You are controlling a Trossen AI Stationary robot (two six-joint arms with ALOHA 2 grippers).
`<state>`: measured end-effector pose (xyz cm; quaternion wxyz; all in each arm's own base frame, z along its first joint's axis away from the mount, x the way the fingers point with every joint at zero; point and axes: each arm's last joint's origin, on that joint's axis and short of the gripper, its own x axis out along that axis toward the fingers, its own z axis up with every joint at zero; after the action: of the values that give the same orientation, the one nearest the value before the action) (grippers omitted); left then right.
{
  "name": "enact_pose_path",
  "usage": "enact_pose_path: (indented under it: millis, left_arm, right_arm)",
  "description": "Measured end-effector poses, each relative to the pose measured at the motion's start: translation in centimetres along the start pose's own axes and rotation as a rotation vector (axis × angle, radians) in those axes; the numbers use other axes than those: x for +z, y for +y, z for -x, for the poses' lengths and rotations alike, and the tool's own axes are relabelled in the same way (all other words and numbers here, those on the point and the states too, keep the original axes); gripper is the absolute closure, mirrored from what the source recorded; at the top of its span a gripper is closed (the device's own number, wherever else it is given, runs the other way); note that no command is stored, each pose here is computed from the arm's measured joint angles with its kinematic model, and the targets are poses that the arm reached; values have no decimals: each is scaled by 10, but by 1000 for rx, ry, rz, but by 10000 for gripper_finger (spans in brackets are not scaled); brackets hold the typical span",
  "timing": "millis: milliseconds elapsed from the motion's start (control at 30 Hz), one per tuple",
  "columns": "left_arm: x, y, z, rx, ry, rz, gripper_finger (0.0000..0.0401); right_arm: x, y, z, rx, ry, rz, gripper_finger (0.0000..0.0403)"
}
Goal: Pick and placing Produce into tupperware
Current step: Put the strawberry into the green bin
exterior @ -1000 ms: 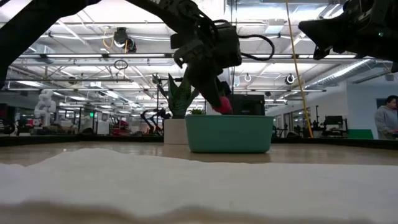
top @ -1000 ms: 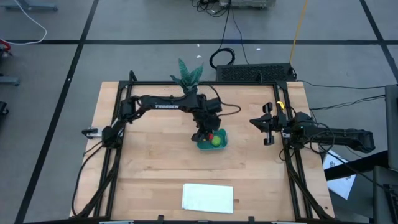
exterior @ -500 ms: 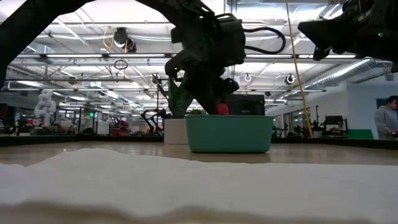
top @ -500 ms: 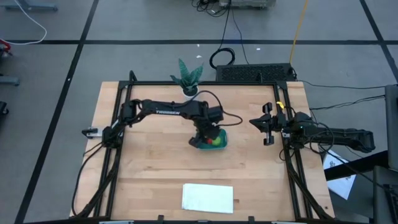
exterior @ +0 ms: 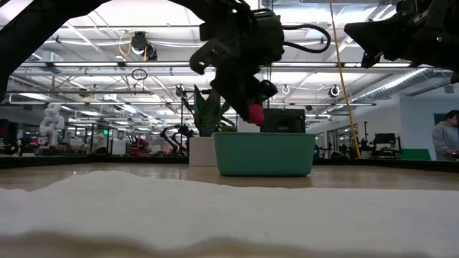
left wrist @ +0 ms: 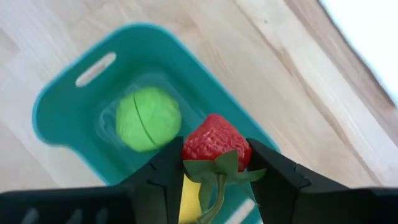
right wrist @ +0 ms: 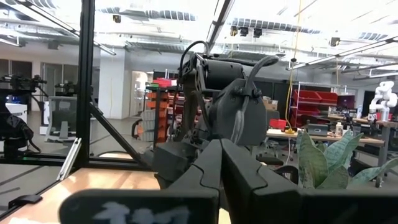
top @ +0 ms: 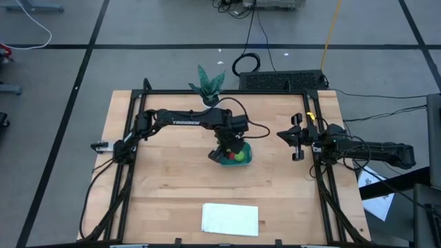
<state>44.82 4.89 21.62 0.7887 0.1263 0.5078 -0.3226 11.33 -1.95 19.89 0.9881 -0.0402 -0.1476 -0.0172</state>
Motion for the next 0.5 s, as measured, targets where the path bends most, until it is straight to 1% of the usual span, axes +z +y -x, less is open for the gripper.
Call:
enact_pose_path:
  millis: [133, 367, 500]
  left_arm:
    - [2, 2, -2, -16, -18, -23, 254]
    - [-6, 4, -16, -69, 24, -7, 254]
    - [-6, 7, -20, -52, 23, -10, 254]
  right_arm:
    - [0, 0, 0, 0, 2, -1, 403]
    - [-1, 0, 0, 0, 13, -3, 403]
    - [0, 0, -1, 0, 1, -1, 403]
